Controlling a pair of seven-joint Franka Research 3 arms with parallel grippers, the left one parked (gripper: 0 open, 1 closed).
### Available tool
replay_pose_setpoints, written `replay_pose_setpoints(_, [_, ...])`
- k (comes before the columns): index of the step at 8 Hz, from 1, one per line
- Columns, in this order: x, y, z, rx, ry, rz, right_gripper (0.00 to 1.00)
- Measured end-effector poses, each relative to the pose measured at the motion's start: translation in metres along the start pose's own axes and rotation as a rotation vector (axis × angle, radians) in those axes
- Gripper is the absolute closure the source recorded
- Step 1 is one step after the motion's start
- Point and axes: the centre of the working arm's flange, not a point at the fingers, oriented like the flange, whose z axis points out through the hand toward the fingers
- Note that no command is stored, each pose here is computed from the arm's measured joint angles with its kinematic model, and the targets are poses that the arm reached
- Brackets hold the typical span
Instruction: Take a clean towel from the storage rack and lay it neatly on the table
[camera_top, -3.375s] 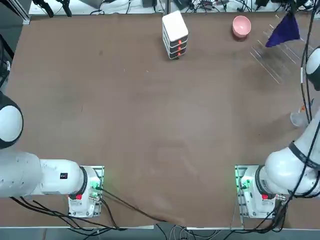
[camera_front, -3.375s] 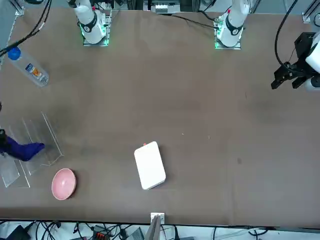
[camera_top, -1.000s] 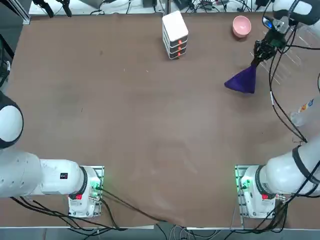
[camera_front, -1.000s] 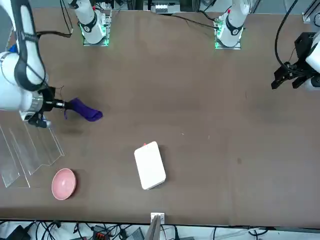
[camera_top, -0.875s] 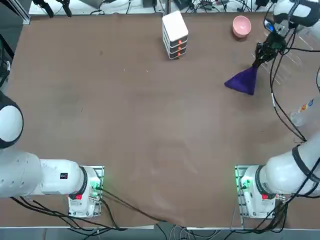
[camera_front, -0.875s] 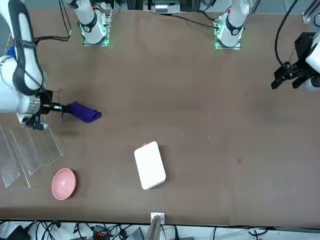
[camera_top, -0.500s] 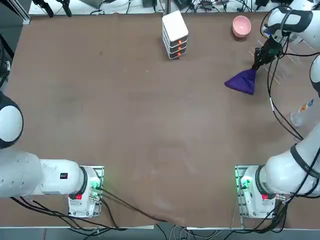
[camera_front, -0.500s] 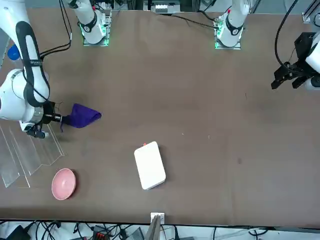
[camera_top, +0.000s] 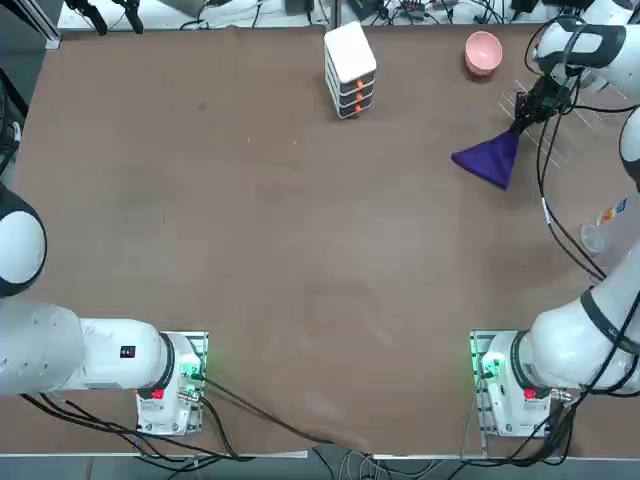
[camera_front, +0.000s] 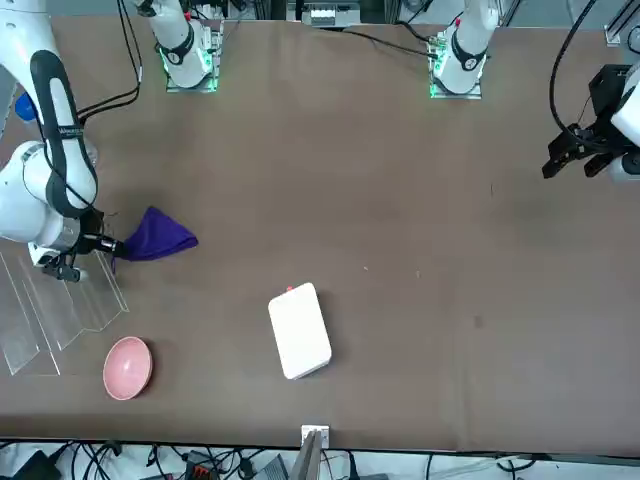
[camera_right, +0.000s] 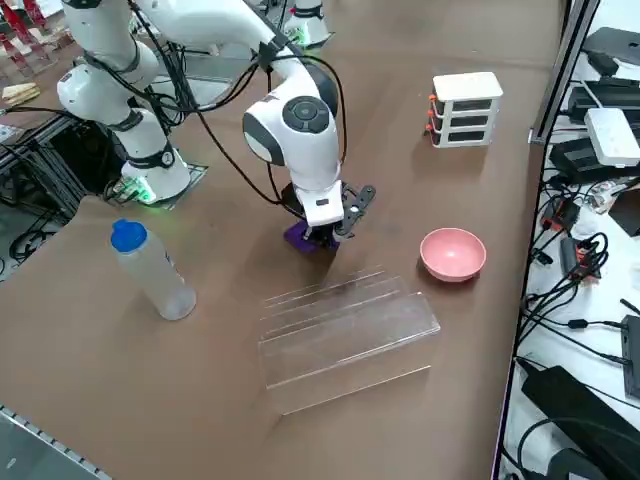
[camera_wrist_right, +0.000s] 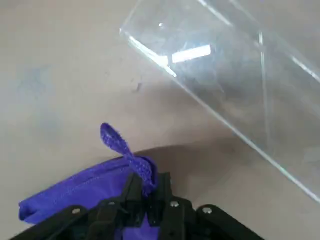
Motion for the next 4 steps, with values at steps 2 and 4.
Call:
replay_pose_setpoints(2, [0.006,-0.003,0.017,-0.010,0.018,-0.009,0.80])
replay_pose_setpoints(4, [0.015,-0.012,0.016,-0.025,0.044,-0.035,0.47])
